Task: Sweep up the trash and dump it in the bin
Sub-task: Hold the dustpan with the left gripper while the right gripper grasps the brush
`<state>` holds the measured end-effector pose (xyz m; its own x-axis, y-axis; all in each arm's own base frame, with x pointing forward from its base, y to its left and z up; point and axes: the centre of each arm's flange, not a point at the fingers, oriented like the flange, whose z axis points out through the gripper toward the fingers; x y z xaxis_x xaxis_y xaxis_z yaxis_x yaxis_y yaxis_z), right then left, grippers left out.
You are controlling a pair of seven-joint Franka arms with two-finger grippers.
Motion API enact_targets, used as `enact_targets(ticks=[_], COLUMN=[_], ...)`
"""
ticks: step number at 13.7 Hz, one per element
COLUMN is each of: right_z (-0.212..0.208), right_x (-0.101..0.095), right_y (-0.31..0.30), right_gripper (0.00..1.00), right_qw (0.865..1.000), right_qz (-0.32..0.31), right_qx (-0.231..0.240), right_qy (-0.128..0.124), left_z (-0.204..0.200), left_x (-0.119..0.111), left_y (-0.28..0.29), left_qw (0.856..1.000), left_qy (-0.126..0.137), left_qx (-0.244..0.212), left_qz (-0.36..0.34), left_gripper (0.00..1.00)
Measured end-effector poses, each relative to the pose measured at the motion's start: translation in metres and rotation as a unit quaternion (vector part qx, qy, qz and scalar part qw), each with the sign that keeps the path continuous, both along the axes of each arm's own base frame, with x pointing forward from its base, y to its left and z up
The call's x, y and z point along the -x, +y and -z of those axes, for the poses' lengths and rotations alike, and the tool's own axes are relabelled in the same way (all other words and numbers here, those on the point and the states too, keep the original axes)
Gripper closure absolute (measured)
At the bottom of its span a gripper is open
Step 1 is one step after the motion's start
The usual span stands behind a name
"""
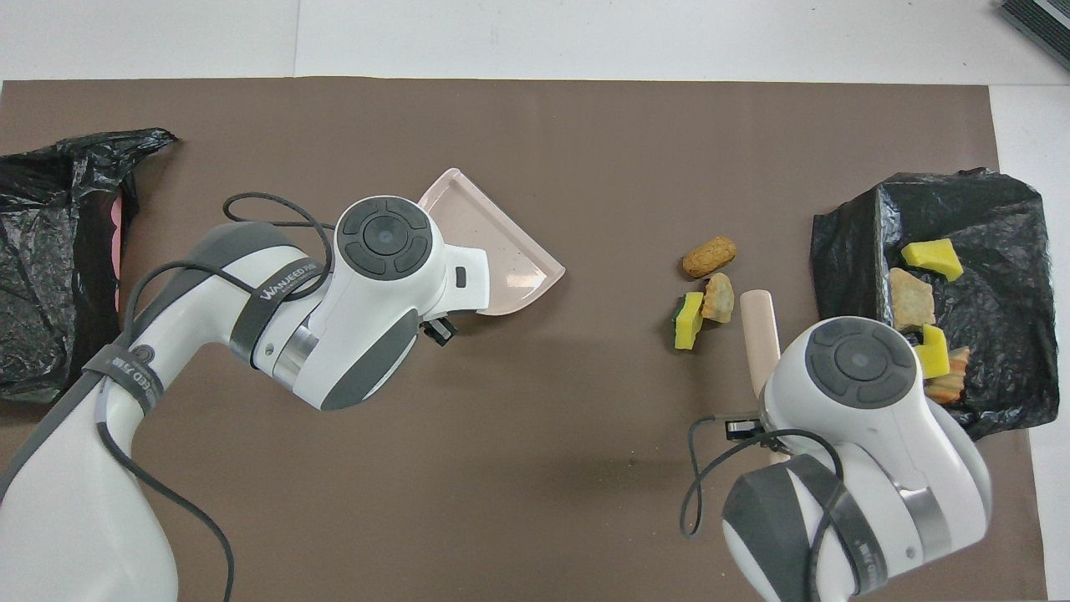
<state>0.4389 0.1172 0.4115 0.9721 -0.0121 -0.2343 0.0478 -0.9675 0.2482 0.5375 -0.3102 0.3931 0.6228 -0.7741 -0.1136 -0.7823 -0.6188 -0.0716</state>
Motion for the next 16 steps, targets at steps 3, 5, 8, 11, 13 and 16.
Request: enact_targets(ticks=[3, 5, 8, 11, 13, 16], right_z=[0.03, 0.057, 0.077, 0.082, 0.087, 0.098], right_x=[-0.011, -0.019, -0.022, -0.017, -0.013, -0.004], right_y=[-0.013, -0.011, -0.005, 0.012, 0.039, 0.1], right_gripper=[0.74, 0.74, 0.74, 0.74, 0.74, 0.74], right_qw=[0.999, 0.998, 0.998, 0.998, 0.998, 0.995], right_qz=[-0.028, -0.04, -0.044, -0.016, 0.003, 0.032], right_qx=[0.033, 0.035, 0.03, -0.016, -0.035, -0.077], right_qy=[0.015, 0.024, 0.037, 0.053, 0.059, 0.06], left_z=[0.0, 0.001, 0.001, 0.005, 0.011, 0.017], left_x=[0.003, 0.004, 0.009, 0.021, 0.031, 0.041], left_y=[0.004, 0.004, -0.004, -0.019, -0.023, -0.023], left_qw=[0.996, 0.991, 0.985, 0.979, 0.976, 0.974], left_qy=[0.024, 0.034, 0.039, 0.027, 0.015, 0.002], left_qx=[-0.009, -0.009, -0.007, 0.003, 0.008, 0.01], left_qz=[0.08, 0.132, 0.167, 0.202, 0.217, 0.224], left_gripper=[0.68, 0.68, 0.68, 0.68, 0.68, 0.68])
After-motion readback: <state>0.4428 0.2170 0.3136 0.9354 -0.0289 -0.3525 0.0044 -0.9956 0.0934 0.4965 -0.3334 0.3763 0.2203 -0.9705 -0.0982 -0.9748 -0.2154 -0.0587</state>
